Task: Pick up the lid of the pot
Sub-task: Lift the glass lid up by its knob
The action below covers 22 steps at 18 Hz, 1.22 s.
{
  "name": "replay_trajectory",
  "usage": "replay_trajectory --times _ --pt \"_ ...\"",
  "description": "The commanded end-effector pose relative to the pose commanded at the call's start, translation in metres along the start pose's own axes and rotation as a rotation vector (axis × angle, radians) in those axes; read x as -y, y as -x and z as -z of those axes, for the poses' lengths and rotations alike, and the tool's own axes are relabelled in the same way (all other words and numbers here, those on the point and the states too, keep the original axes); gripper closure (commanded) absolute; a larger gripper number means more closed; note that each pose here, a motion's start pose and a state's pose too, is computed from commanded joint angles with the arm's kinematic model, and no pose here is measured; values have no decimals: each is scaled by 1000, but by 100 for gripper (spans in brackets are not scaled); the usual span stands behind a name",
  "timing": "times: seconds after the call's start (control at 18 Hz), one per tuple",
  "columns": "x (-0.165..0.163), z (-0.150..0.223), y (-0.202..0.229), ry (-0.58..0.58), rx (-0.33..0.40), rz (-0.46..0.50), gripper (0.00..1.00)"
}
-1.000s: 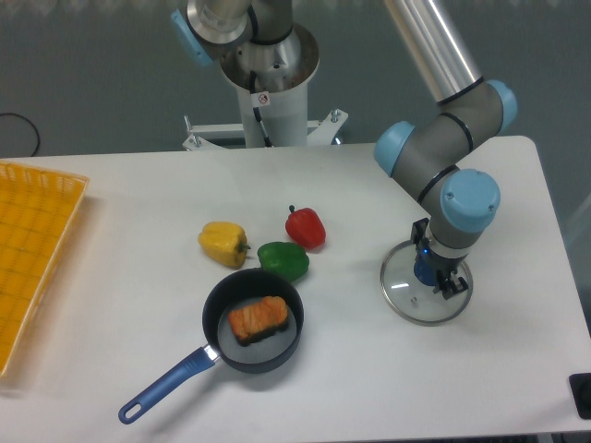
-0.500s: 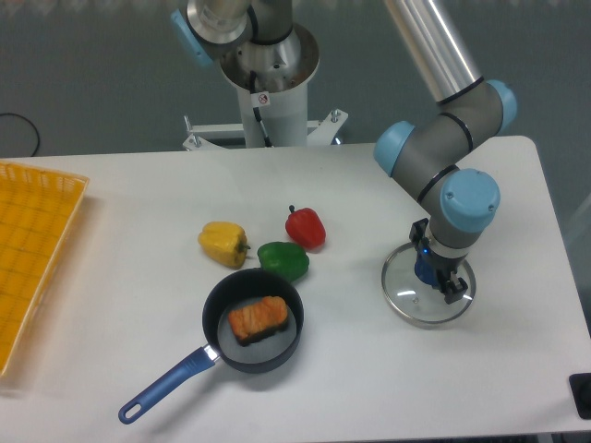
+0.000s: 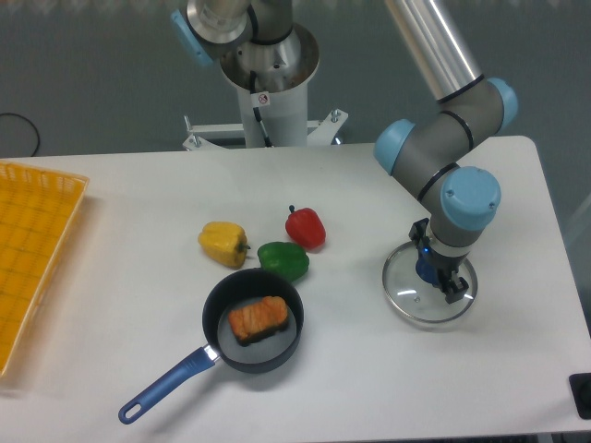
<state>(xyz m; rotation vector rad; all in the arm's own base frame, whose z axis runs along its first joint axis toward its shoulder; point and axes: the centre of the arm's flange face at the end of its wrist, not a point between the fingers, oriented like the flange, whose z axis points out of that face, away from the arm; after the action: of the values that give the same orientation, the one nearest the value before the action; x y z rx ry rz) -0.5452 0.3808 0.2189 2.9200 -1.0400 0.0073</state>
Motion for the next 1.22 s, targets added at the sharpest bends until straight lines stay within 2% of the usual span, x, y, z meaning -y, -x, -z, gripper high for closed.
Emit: replay_trajectory --times 0.61,0.89,1.22 --pt "9 51 -10 8 -5 -14 41" --pt "13 78 -12 5 -35 -23 41" --pt "14 94 -17 9 -19 -24 41"
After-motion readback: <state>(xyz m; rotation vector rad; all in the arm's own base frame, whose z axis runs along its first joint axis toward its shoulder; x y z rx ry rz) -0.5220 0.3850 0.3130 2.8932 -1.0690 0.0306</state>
